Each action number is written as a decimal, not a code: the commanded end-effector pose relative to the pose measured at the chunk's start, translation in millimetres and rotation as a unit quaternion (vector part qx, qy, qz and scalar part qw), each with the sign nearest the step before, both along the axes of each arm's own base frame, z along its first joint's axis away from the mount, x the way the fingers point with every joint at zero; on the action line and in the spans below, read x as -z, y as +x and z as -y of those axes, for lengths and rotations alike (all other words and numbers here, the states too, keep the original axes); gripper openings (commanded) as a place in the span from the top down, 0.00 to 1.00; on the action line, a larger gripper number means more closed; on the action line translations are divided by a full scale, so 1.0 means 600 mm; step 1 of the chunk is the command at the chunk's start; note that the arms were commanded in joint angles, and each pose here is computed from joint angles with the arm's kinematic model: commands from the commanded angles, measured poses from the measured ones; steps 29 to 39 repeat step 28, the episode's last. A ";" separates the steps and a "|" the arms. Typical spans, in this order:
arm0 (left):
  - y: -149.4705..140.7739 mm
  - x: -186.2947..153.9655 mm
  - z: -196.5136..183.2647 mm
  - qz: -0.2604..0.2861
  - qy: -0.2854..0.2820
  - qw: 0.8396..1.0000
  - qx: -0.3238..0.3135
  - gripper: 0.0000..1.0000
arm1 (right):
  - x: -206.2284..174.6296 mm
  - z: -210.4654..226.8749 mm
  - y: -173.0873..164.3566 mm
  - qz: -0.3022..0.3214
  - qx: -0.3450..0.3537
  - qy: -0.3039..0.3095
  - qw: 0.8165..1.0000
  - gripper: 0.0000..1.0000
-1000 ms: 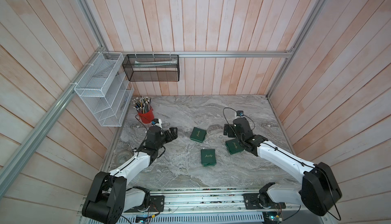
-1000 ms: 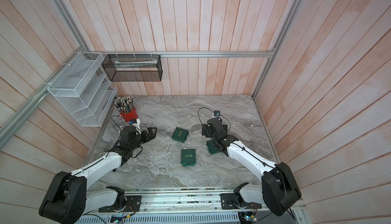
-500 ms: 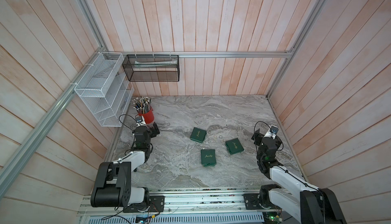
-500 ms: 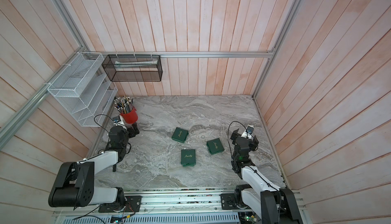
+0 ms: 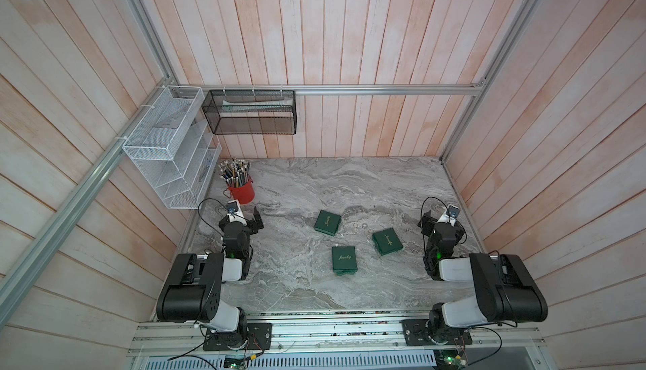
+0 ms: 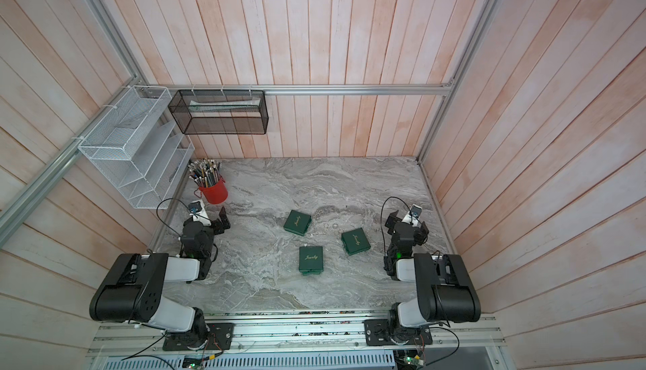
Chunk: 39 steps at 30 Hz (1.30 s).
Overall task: Take the rings out of the lift-off lid box
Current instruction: Reset both arms
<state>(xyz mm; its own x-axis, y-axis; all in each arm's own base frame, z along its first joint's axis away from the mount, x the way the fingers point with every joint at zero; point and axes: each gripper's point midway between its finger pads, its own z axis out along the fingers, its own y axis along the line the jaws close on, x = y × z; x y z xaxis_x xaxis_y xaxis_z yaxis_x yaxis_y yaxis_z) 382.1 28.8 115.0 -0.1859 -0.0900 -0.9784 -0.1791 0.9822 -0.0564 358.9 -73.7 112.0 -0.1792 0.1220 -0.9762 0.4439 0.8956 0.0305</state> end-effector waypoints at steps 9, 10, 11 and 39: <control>0.005 -0.024 0.004 0.031 0.016 0.999 0.010 0.00 | -0.029 -0.042 0.011 0.060 -0.078 -0.012 0.995 0.02; 0.005 -0.024 0.004 0.031 0.017 0.999 0.009 0.00 | -0.029 -0.043 0.010 0.061 -0.078 -0.013 0.995 0.02; 0.005 -0.025 0.005 0.031 0.017 0.999 0.010 0.00 | -0.027 -0.043 0.010 0.057 -0.078 -0.013 0.995 0.02; 0.006 -0.024 0.005 0.030 0.021 0.999 0.008 0.00 | -0.024 -0.045 0.015 0.043 -0.082 -0.013 0.996 0.02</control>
